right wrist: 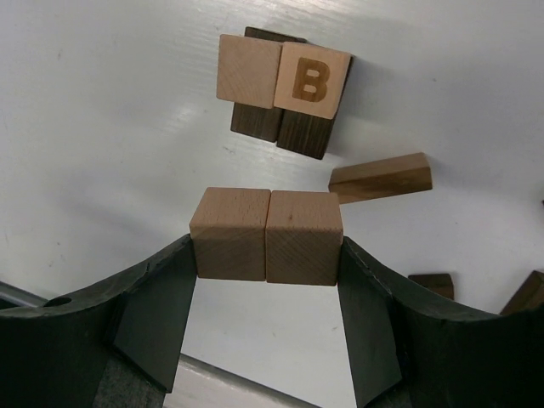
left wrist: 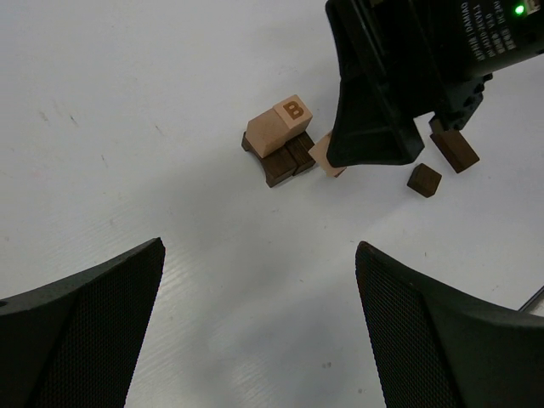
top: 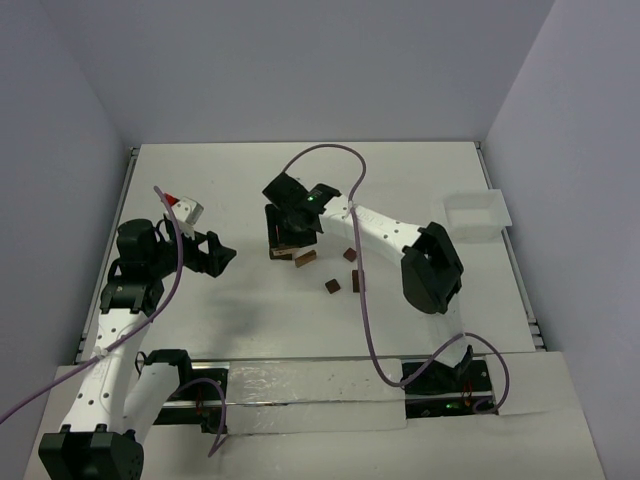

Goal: Build the wood block tower

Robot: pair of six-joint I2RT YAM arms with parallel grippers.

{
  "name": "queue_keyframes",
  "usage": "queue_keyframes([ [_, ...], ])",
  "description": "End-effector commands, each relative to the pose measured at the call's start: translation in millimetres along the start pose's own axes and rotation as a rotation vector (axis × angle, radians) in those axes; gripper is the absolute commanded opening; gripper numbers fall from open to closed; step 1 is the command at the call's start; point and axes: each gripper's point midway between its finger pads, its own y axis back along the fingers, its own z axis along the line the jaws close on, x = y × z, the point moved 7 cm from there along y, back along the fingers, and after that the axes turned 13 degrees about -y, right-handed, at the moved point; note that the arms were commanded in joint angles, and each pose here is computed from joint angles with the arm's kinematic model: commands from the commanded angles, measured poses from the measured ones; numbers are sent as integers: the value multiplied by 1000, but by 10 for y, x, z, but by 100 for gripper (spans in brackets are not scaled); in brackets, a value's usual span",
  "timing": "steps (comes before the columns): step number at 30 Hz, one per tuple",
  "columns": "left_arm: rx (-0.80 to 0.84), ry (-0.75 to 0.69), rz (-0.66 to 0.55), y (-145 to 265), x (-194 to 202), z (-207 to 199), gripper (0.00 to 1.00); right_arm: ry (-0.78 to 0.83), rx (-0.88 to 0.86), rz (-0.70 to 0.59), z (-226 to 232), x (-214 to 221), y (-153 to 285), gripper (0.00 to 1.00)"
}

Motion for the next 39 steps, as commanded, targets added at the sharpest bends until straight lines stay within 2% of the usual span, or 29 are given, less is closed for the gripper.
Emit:
queue_keyframes([
  [1,-36,-19,-56,18,-156,65,99,-49,-19,-14,199,-24,20,7],
  [3,-36,-18,-55,14,-151,66,99,-45,-14,-8,232,8,-28,3],
  [7,-38,-14,-51,13,-142,71,99,-51,9,9,250,53,-165,3],
  [39,-31,-2,-41,-27,-96,83,99,-86,102,-74,197,-172,-485,13],
])
